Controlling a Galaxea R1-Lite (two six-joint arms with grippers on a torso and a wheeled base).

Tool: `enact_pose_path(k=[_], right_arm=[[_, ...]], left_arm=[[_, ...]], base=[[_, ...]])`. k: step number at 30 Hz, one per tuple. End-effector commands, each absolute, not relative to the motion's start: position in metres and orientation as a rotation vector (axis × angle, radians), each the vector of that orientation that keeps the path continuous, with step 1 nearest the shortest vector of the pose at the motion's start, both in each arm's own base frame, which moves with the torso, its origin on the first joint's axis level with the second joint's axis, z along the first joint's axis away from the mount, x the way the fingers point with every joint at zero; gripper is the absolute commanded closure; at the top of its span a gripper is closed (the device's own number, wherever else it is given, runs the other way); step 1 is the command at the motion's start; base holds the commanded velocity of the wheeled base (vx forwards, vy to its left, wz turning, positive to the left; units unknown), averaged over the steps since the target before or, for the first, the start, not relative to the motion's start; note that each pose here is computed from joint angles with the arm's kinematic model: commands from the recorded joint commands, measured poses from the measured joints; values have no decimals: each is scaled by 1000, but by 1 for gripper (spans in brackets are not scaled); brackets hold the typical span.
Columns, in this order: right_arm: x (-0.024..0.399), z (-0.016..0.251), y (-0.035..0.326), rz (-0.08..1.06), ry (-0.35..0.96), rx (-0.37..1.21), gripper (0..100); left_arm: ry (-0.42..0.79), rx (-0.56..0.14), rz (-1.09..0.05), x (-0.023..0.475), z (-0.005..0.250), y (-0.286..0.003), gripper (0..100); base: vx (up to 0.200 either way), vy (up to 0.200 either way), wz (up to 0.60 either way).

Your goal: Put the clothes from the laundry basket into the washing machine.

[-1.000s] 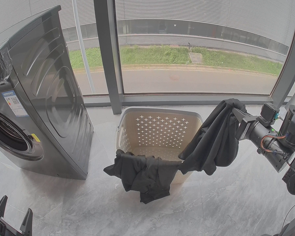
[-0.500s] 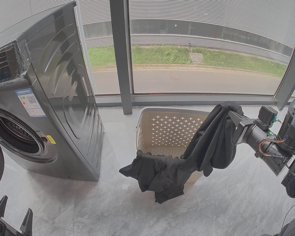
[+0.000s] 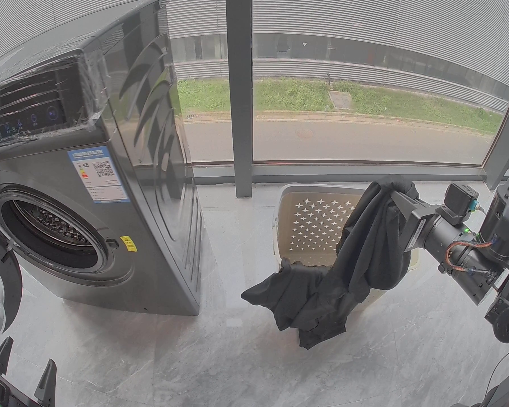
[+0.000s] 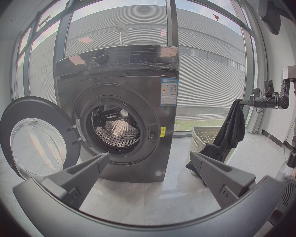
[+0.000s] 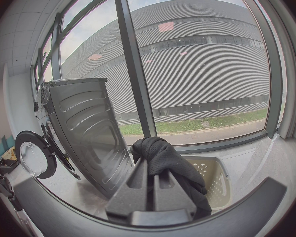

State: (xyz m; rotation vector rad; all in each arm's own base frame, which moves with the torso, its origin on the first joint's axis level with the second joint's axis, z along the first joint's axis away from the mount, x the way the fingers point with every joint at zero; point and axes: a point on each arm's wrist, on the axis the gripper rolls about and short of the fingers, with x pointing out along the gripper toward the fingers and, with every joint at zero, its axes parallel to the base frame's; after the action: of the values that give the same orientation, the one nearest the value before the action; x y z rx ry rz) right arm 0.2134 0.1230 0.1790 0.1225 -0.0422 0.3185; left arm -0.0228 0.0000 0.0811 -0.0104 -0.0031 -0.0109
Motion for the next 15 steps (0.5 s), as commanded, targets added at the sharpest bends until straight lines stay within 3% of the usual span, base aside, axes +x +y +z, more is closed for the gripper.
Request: enact_pose_path(k=[1,13,15], right_arm=[[211,179,127,339,-42,123,100],[207,181,135,383,-68,136,100],[207,181,135,383,-68,136,100]], left_arm=[[-6,-11,-11,-23,77,0,0],[-6,-9,-11,-23,77,0,0],[-6,-9,-11,-23,77,0,0]], base=[[0,200,0],[0,200,0],[0,0,0]])
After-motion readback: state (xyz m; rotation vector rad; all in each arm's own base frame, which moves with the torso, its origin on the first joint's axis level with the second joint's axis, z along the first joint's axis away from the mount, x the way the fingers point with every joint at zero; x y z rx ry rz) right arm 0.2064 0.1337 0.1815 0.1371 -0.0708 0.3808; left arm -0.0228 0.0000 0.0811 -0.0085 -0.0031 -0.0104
